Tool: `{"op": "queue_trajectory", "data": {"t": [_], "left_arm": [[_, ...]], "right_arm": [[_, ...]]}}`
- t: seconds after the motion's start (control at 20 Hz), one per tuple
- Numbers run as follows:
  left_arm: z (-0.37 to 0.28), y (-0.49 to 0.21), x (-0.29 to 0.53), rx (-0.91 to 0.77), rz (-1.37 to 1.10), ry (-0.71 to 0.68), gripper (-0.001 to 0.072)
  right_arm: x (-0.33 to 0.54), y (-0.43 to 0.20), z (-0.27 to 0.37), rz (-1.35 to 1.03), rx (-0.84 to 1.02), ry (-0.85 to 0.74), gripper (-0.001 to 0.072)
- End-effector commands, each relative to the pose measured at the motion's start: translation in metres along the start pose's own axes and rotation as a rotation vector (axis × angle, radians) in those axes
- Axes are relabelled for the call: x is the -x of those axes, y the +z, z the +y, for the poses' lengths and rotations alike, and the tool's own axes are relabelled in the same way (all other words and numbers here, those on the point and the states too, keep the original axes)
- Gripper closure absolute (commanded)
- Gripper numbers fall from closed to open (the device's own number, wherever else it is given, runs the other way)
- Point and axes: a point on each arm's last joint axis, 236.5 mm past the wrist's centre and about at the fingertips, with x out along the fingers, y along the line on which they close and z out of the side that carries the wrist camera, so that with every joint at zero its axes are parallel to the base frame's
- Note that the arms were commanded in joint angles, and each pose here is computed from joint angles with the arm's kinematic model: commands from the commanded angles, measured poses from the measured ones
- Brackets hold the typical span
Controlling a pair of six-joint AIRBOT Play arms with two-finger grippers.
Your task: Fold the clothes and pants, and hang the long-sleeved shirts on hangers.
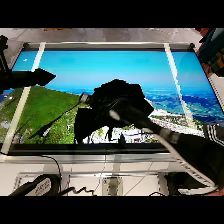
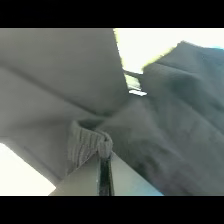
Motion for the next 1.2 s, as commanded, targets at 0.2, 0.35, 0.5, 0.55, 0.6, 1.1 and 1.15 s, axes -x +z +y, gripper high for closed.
{"op": "queue_trajectory", "data": {"t": [0.2,0.35,0.5,0.55,0.6,1.1,1.15], "left_arm": [[0.005,-0.122,-0.028,0.187,0.312,-0.072,0.0175],[0.005,-0.226,-0.047,0.409,0.485,-0.102,0.0171],[-0.013,-0.300,-0.053,0.599,0.579,-0.143,0.0085],[-0.017,-0.318,-0.054,0.635,0.602,-0.141,0.0067],[-0.022,-0.332,-0.054,0.648,0.624,-0.145,0.0068],[-0.081,-0.368,-0.087,0.464,0.709,-0.145,0.0073],[-0.083,-0.370,-0.090,0.447,0.710,-0.139,0.0075]], "right_arm": [[0.108,-0.053,-0.133,-0.007,-0.534,-0.134,0.0690],[0.112,-0.067,-0.145,0.001,-0.618,-0.117,0.0690],[0.111,-0.067,-0.146,-0.003,-0.621,-0.118,0.0690],[0.111,-0.066,-0.146,-0.006,-0.622,-0.116,0.0689],[0.111,-0.066,-0.146,-0.007,-0.621,-0.118,0.0689],[0.111,-0.066,-0.146,-0.007,-0.622,-0.118,0.0689],[0.111,-0.066,-0.146,-0.007,-0.622,-0.118,0.0689]]}}
